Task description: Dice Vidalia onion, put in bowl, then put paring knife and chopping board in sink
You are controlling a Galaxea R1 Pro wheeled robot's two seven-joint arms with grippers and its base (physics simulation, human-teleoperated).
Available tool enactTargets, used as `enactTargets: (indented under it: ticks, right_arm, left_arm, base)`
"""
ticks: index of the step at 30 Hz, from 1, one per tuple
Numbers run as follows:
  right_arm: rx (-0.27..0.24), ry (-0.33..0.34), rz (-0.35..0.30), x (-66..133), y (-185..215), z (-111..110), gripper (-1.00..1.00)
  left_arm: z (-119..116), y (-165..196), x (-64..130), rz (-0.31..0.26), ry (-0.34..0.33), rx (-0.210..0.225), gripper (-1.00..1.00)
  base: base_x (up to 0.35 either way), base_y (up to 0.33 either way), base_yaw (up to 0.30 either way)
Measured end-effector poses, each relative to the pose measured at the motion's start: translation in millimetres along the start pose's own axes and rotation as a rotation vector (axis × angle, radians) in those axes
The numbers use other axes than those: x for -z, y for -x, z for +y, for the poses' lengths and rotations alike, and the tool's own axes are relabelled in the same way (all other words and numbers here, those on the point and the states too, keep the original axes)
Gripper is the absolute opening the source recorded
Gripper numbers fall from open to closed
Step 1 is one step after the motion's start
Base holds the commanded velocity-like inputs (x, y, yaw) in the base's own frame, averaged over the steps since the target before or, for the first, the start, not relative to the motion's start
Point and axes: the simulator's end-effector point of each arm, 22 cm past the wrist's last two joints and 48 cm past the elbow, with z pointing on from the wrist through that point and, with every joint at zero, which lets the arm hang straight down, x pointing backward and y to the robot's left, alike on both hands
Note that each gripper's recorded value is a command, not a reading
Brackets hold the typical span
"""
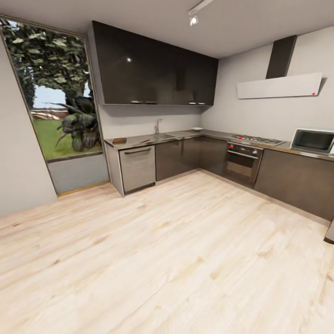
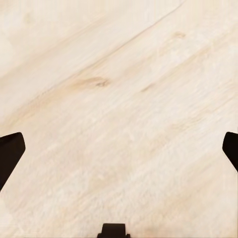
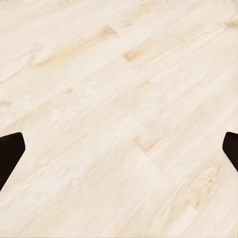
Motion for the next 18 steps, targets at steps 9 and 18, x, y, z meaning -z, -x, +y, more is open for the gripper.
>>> enactTargets:
  ticks: [9, 18]
  right_arm:
    - [0.001, 0.001, 0.0, 0.0, 0.0, 0.4, 1.0]
    - [0.002, 0.003, 0.0, 0.0, 0.0, 0.9, 1.0]
  left_arm:
    - [0.0, 0.1, 0.0, 0.0, 0.0, 0.0, 1.0]
    - [0.0, 0.1, 0.0, -0.001, 0.0, -0.001, 1.0]
  base:
    - [0.303, -0.099, 0.0]
    - [0.303, -0.089, 0.0]
